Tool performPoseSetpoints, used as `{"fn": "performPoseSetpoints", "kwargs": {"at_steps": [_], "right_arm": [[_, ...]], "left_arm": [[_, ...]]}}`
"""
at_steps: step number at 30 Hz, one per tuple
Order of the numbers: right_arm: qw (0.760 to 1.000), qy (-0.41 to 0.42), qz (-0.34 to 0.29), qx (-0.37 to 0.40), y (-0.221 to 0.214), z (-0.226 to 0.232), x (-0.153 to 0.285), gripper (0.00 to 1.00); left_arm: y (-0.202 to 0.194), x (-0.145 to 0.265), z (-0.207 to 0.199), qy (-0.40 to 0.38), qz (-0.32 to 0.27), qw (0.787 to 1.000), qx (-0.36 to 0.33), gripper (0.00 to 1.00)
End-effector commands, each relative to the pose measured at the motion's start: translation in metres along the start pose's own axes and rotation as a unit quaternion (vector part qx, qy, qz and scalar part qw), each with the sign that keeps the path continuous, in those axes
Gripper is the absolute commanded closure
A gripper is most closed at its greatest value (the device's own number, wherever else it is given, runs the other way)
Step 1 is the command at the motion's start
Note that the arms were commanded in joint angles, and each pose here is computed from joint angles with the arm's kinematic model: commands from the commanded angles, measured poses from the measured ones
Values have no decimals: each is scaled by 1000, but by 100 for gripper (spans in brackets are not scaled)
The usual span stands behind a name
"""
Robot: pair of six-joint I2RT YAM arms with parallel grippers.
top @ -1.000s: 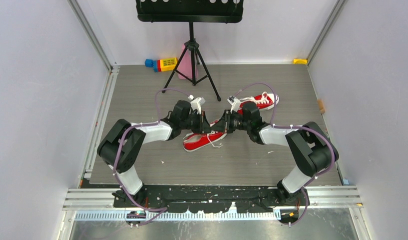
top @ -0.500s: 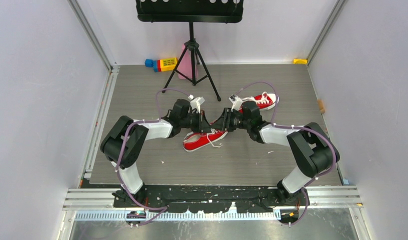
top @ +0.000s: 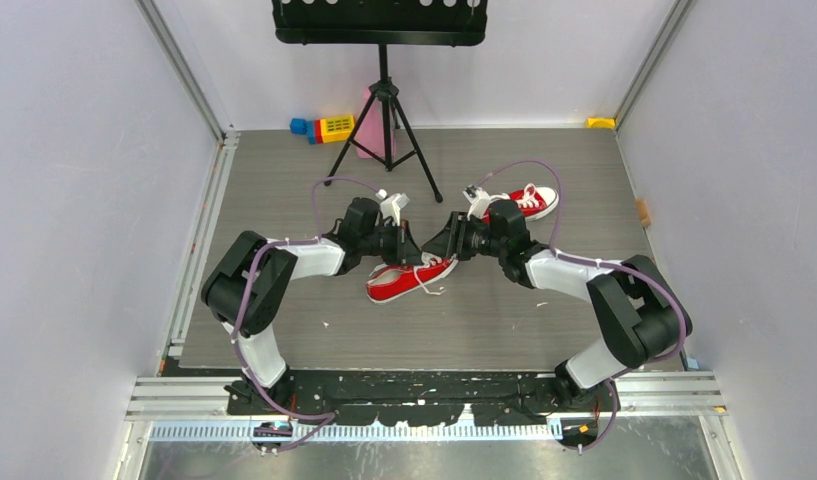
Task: Tie the shoes
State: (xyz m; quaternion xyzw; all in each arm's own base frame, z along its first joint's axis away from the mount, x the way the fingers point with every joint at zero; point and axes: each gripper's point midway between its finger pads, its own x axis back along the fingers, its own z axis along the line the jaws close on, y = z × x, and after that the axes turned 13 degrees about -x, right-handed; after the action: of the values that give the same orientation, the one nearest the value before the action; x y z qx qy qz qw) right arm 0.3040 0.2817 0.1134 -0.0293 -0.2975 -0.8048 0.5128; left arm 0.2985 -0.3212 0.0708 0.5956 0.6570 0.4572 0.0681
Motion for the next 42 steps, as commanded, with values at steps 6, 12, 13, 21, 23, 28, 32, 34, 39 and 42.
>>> {"fn": "performPoseSetpoints", "kwargs": {"at_steps": [6,12,13,21,23,28,32,34,39,42], "right_arm": [[999,0,-46,14,16,2,22,55],[999,-14,-31,-4,4,-15,22,67],[1000,-15,-25,-8,2,-18,20,69],[999,-7,12,-31,-10,-30,2,73],[999,-4,14,-32,-10,-29,1,73],[999,6,19,-29,-12,-24,-2,71],[999,14,19,-31,-12,-21,-4,70],[999,16,21,-30,-13,-20,-5,69],[999,20,30,-27,-18,-15,-10,69],[999,20,31,-28,-18,-15,-12,67]], "left_arm": [[15,-3,-4,-17,-18,1000,-8,100],[17,-2,-4,-18,-19,1000,-10,100],[17,-2,-4,-19,-19,1000,-10,100],[18,0,-5,-20,-20,1000,-10,100],[18,0,-5,-19,-20,1000,-10,100],[19,0,-5,-20,-21,1000,-10,100],[19,0,-6,-20,-21,1000,-11,100],[20,1,-6,-20,-22,1000,-10,100],[21,1,-6,-21,-22,999,-11,100],[21,1,-6,-21,-22,999,-11,100]]}}
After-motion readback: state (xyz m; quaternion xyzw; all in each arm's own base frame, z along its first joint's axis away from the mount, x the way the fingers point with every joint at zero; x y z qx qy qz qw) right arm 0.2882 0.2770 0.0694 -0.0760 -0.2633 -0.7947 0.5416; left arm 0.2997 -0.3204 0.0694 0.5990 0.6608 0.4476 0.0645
